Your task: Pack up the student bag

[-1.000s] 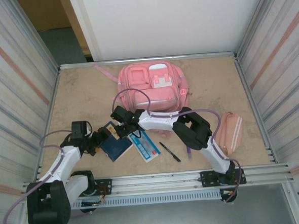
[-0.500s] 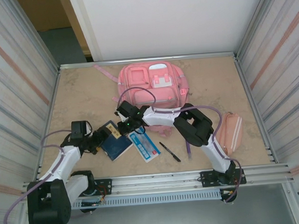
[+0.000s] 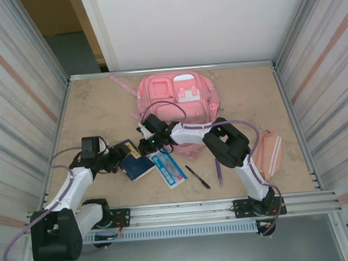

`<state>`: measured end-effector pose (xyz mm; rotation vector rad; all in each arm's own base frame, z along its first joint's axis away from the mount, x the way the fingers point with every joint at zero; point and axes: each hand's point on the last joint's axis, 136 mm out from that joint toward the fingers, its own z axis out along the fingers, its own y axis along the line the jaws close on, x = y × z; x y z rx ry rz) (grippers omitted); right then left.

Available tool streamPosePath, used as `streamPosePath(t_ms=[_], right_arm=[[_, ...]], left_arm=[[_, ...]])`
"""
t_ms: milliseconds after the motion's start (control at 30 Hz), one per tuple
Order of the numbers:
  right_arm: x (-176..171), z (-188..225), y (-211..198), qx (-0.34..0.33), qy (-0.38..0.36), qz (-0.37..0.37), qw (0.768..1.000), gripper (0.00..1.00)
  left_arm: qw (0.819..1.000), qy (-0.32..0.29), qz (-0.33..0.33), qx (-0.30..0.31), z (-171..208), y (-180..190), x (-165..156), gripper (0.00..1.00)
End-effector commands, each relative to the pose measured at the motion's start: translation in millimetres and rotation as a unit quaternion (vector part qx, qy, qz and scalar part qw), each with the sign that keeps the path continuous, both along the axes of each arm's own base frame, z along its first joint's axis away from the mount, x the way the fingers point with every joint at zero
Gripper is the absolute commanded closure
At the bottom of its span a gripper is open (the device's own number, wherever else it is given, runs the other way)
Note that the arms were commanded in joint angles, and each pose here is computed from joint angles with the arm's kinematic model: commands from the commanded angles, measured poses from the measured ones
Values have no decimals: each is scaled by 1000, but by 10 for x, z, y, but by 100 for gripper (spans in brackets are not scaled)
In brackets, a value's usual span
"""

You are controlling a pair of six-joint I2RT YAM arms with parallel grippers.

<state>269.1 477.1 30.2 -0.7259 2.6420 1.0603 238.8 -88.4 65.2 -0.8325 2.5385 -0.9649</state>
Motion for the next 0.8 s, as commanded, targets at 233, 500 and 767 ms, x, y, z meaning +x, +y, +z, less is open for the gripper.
streamPosePath(t_ms=[233,500,767], right_arm=[[-118,356,-10,61,15,8,998,82],[-36,1602,-560,124,-167,-18,978,58],[-177,2100,-1443,169,-170,-206,949,40]], left_arm=[[998,-53,-37,7,383,-53,157,86],[981,-164,-59,-85,1356,-294,376,97],[936,-313,-91,-132,2292,-541,555,95]])
